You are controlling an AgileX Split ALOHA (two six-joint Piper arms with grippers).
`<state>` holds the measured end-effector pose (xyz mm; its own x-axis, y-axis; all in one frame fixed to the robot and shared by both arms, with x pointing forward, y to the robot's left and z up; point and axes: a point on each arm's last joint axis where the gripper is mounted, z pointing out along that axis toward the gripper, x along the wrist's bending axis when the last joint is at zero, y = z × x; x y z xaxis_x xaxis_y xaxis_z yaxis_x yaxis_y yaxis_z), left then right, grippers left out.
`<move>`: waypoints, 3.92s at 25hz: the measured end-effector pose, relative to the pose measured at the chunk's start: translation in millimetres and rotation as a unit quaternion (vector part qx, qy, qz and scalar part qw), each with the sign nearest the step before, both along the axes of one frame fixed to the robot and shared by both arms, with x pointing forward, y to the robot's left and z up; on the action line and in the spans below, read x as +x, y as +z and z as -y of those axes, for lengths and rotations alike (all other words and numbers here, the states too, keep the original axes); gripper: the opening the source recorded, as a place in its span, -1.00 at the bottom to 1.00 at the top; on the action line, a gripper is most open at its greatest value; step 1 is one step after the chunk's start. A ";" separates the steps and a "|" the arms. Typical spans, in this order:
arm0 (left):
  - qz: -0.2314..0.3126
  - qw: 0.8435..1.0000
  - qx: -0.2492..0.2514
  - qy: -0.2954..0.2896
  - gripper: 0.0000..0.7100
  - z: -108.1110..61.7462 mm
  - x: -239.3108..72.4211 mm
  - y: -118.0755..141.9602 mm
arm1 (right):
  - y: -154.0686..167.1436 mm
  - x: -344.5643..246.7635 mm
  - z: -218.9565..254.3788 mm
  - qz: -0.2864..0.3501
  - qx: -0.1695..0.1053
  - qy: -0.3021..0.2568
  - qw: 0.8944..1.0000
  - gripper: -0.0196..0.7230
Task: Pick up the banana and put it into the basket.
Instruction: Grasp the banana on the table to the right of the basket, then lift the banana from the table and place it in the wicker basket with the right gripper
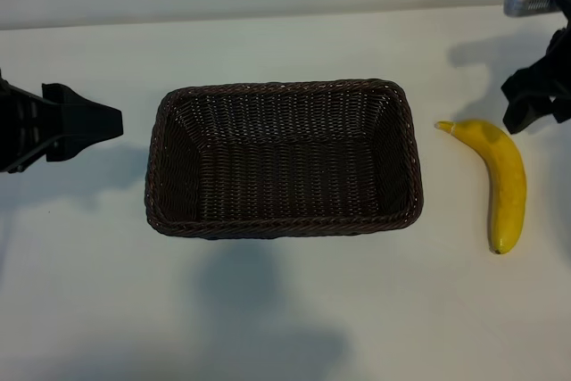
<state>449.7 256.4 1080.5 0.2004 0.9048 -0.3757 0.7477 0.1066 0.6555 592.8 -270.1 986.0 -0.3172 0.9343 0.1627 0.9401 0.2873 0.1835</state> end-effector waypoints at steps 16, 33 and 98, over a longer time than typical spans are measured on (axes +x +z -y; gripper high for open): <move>0.006 1.000 0.002 0.002 0.72 -0.5 0.9 0.5 | -25.9 3.3 -26.1 0.078 -0.071 0.045 0.993 0.74; 0.006 1.000 0.002 0.002 0.72 -0.6 0.9 0.5 | -75.1 -16.8 -22.6 0.046 -0.073 0.026 0.996 0.69; 0.003 1.000 0.004 -0.002 0.72 -0.3 0.2 0.1 | 16.2 -24.0 -181.1 0.143 0.136 0.141 0.970 0.19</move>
